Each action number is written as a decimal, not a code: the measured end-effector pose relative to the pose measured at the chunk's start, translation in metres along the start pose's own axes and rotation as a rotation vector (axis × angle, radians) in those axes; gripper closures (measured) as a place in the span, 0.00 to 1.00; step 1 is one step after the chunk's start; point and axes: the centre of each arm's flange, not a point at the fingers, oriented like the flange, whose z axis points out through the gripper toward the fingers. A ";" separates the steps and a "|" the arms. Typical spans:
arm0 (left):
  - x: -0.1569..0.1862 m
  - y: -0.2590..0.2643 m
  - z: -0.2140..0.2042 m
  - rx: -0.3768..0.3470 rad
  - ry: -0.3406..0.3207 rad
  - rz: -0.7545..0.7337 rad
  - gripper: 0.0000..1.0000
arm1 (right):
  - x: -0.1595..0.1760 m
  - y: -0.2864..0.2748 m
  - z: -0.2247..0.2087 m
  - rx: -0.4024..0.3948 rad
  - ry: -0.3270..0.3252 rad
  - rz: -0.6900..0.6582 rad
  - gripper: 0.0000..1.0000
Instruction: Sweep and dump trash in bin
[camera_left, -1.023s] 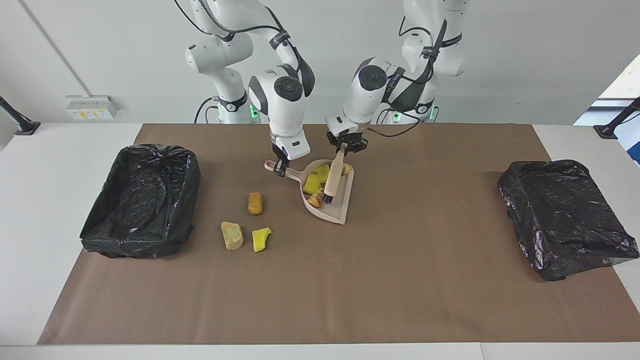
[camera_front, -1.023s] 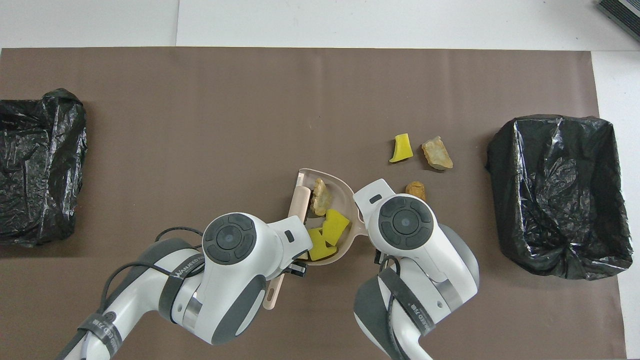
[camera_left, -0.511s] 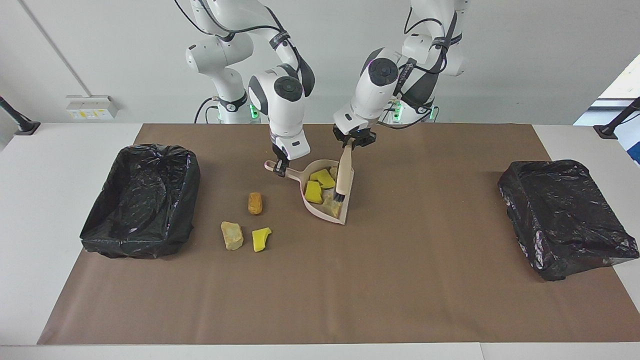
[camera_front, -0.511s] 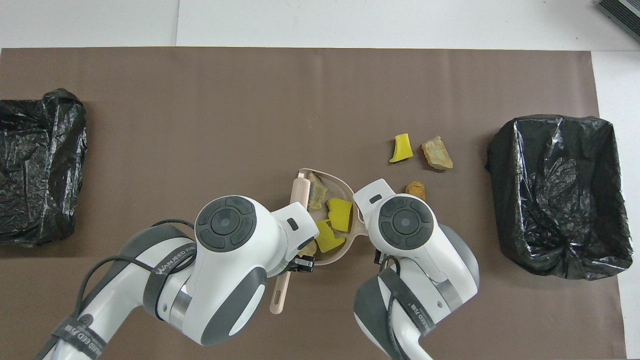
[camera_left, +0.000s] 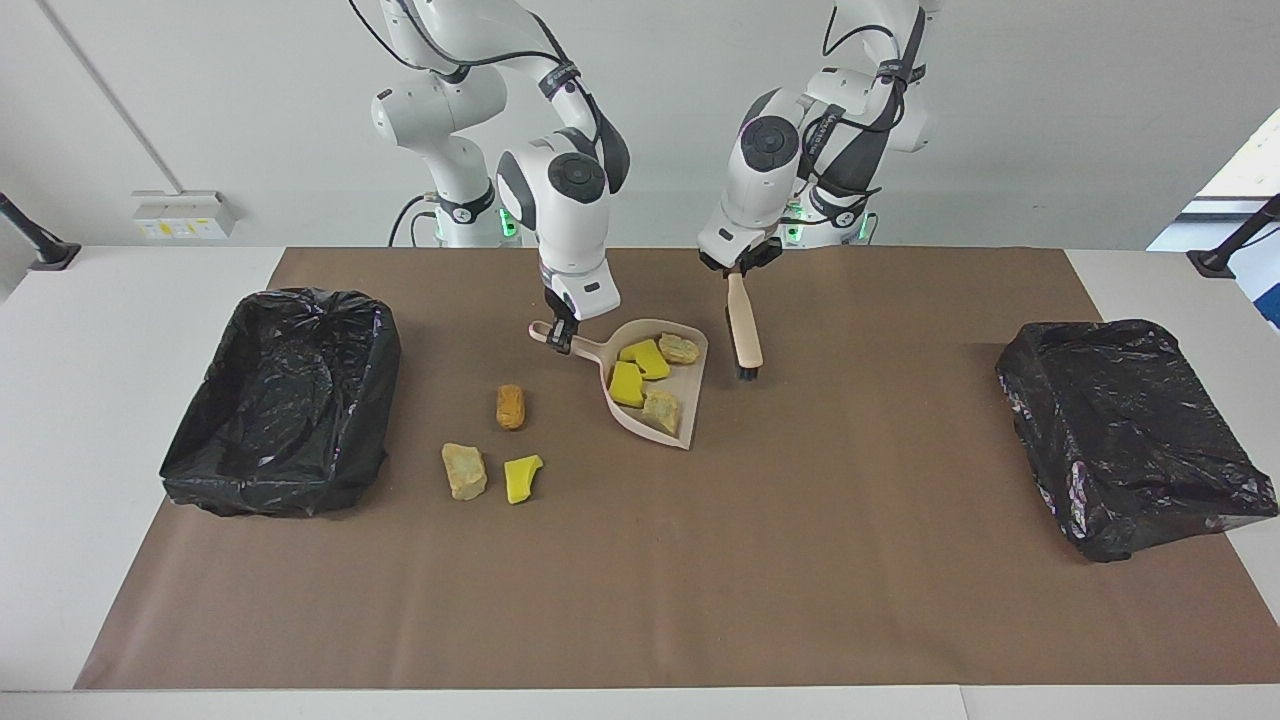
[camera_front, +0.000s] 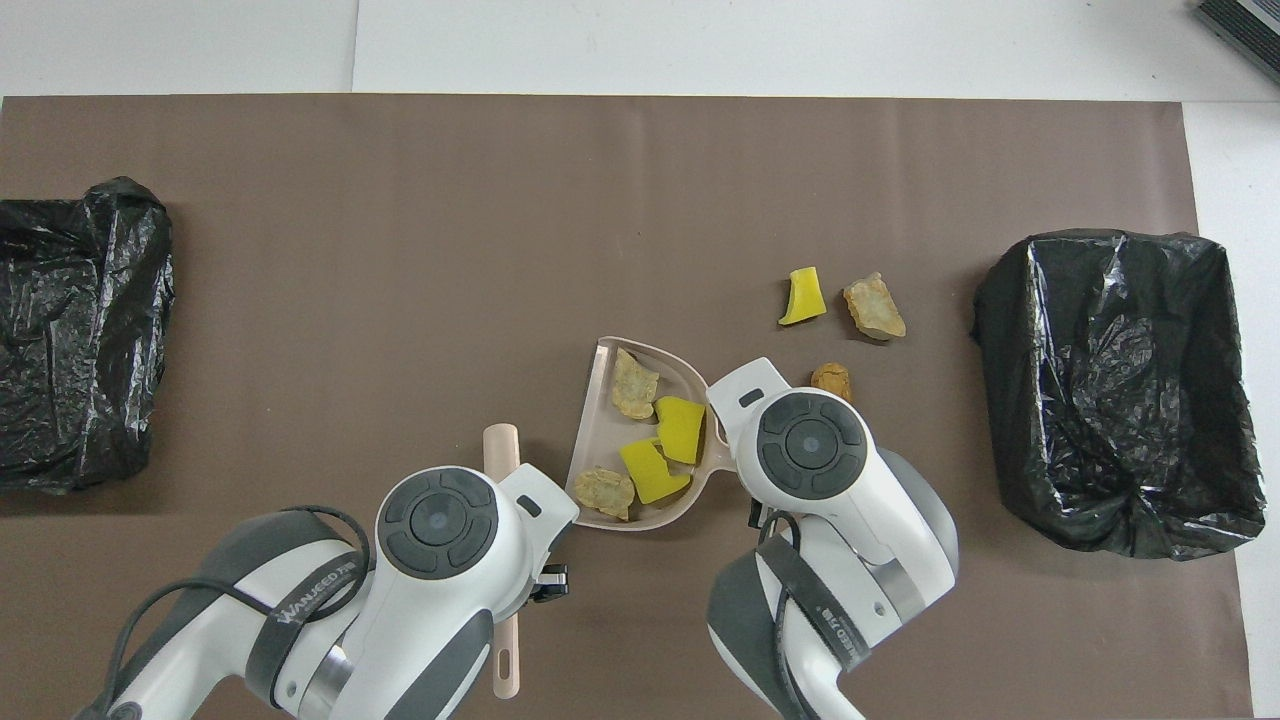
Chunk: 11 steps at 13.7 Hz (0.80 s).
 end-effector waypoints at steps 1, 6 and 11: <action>-0.013 0.002 0.004 0.004 0.015 -0.009 0.74 | 0.000 0.000 0.000 0.000 0.000 0.000 0.67; -0.095 0.038 0.026 0.028 0.112 -0.021 0.74 | -0.002 0.003 -0.002 -0.001 0.002 0.007 0.67; -0.131 0.068 0.048 0.019 0.134 0.043 0.74 | -0.030 0.039 -0.032 0.028 0.015 0.049 0.67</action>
